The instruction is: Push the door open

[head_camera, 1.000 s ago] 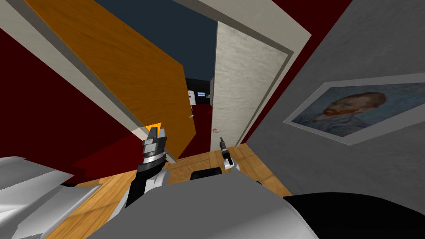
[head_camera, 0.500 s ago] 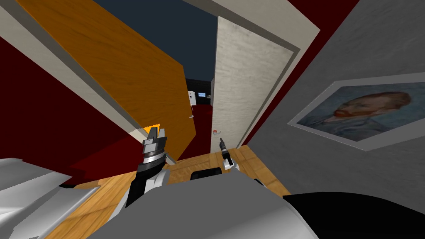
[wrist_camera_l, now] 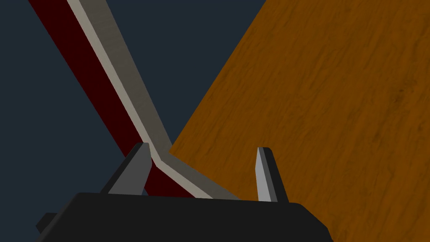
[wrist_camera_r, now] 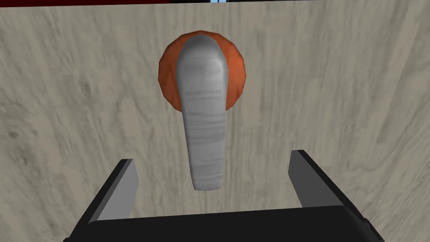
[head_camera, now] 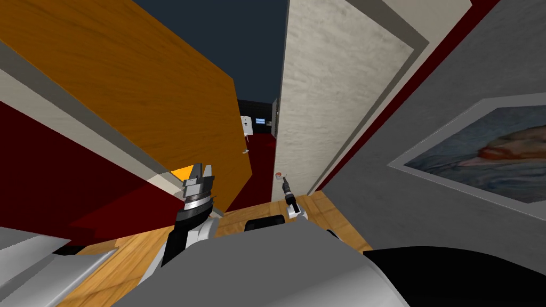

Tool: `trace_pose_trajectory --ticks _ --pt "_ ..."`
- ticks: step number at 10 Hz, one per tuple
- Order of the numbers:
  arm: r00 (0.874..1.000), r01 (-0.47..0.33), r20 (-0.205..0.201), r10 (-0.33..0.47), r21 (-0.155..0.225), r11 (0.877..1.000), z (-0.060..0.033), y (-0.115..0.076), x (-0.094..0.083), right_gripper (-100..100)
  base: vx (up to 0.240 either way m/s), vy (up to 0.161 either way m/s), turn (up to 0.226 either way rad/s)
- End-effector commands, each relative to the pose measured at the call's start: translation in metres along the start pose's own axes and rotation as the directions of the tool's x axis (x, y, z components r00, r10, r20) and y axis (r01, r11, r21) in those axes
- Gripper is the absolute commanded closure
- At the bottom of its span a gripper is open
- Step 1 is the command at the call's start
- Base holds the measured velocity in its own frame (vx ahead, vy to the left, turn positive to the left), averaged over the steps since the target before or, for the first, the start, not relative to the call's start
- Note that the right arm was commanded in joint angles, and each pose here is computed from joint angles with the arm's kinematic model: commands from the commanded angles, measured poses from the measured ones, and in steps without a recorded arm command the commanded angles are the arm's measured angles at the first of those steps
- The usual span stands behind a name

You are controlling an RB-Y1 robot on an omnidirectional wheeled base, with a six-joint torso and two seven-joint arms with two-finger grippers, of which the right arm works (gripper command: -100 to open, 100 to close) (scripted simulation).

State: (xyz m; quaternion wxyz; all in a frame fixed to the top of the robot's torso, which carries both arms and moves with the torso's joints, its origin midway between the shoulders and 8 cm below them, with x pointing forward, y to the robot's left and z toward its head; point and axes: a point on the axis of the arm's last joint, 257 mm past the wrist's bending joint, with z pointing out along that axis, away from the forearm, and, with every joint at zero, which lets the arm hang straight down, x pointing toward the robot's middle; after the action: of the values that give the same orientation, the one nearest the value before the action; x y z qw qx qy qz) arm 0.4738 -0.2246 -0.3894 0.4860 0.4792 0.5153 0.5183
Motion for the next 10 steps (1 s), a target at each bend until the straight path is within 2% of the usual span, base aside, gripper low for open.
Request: trace_pose_trajectory --ticks 1,4,5,10 --pt "1.0 -0.001 0.004 0.001 0.0 1.0 -0.0007 -0.001 -0.0007 -100 0.185 0.026 0.029" --pt "1.0 -0.003 0.007 0.003 0.001 1.0 -0.0013 -0.0017 -0.0005 -100 0.157 0.005 0.015" --pt "1.0 -0.003 0.007 0.003 0.001 1.0 -0.0013 -0.0017 -0.0005 100 -0.013 0.001 -0.004" --pt "1.0 -0.003 0.007 0.003 0.001 1.0 -0.0013 -0.0017 -0.0005 100 -0.009 -0.001 0.004"
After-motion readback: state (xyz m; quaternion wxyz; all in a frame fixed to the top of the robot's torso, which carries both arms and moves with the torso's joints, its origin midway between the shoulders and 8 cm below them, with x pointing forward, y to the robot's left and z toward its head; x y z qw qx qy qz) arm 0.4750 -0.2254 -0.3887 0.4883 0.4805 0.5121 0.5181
